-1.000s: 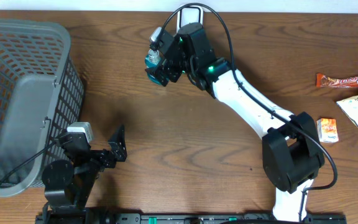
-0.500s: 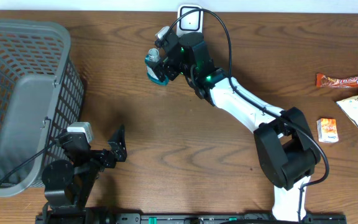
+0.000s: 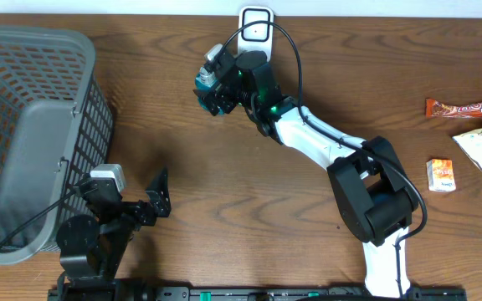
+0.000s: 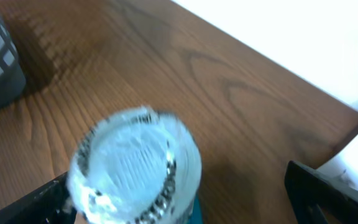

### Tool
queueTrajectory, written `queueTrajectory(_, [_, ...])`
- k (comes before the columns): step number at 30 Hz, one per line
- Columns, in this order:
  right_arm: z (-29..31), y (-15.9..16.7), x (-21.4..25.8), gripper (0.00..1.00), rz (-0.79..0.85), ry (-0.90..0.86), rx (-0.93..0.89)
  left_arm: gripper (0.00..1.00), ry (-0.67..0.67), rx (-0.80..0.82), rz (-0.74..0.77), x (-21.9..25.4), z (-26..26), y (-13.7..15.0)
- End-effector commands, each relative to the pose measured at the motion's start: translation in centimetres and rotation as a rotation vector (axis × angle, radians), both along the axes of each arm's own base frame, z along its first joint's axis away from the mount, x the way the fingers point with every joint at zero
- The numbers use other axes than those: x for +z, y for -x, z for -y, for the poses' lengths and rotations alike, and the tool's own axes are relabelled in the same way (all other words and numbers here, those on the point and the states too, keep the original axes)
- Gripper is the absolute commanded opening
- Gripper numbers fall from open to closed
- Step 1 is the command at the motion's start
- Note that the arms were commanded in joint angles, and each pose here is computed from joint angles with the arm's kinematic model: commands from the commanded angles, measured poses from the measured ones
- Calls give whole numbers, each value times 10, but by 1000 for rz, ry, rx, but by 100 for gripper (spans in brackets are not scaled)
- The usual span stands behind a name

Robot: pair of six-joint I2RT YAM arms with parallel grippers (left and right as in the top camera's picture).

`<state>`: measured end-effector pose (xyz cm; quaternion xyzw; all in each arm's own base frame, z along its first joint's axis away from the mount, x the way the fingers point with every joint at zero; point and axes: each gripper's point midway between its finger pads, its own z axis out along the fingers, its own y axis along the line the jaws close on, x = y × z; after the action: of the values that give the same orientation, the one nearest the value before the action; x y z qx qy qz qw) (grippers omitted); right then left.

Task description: Scan the item barcode

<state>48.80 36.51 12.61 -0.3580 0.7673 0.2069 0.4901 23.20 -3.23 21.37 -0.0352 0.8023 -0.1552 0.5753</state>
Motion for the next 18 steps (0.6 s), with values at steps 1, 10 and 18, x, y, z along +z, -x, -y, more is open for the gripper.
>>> queueTrajectory(1, [-4, 5, -4, 99, 6, 12, 29, 99, 5, -10, 2, 1, 2, 1])
queueTrajectory(10, [-17, 16, -1, 99, 62, 36, 144, 99, 5, -10, 2, 1, 2, 1])
queueTrajectory(18, [-18, 16, 1, 98, 108, 66, 177, 99, 5, -10, 2, 1, 2, 1])
